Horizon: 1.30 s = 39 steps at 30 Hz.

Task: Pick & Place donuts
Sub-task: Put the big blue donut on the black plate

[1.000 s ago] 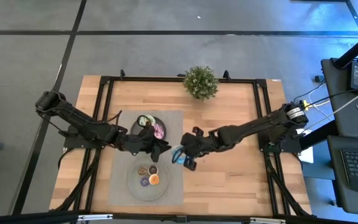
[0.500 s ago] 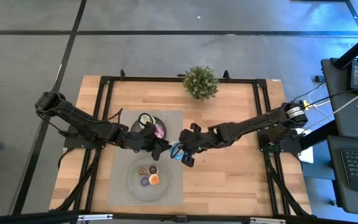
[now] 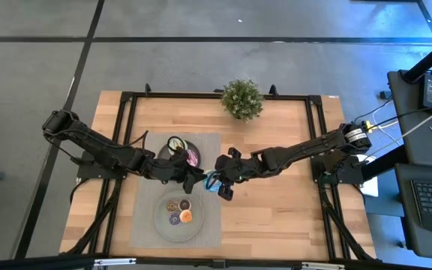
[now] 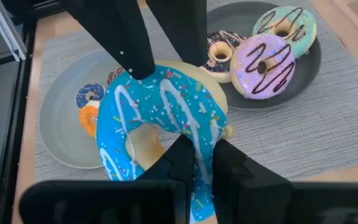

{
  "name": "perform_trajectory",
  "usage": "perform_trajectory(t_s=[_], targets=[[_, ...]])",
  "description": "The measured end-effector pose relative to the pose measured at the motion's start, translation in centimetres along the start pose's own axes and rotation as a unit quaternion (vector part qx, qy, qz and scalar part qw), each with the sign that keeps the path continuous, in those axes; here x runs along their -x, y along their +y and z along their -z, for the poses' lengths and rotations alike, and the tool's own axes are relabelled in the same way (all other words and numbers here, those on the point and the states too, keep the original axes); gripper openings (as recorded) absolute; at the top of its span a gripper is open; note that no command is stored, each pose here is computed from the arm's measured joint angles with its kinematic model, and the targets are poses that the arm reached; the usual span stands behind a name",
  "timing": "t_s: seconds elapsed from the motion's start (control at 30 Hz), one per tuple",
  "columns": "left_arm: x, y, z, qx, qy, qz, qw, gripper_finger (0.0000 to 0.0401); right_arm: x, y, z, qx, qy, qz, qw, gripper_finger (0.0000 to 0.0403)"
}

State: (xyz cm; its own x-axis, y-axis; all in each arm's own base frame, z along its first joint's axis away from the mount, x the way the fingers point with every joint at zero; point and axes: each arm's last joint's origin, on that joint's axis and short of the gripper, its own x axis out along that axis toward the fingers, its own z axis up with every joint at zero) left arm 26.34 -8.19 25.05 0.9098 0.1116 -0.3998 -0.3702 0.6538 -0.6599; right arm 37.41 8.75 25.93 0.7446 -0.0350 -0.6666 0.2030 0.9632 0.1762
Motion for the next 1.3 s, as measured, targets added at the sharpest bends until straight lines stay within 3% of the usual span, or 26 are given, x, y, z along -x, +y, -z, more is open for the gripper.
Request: perform_trajectory(t_s=[0.17,0.5,0.7,0.97,1.3], targets=[[0.0,0.0,0.02,0.02,0.004,0.002,1.0,0.018,0.0,0.0,0.0,0.0,0.0,0.0,1.0,0.0039],[0.0,0.24,0.19,0.036,0.013,-0.01,0.999,0.0256,0.0,-0.07,-0.05,0.001,-0.008,0.015,1.0,0.0039],[0.0,0.17,0.11,0.043,0.005,-0.008,0.999,0.0267,0.0,-0.13,-0.08,0.001,-0.012,0.024,1.0,0.0039],[0.0,0.13,0.18,0.053,0.019,-0.001,0.998,0.0245,0.01,-0.03,-0.36,-0.003,-0.028,0.022,0.999,0.0039],[0.0,0.15,0.16,0.052,0.015,-0.003,0.999,0.0156,0.01,-0.03,-0.37,-0.003,-0.028,0.021,0.999,0.0039]])
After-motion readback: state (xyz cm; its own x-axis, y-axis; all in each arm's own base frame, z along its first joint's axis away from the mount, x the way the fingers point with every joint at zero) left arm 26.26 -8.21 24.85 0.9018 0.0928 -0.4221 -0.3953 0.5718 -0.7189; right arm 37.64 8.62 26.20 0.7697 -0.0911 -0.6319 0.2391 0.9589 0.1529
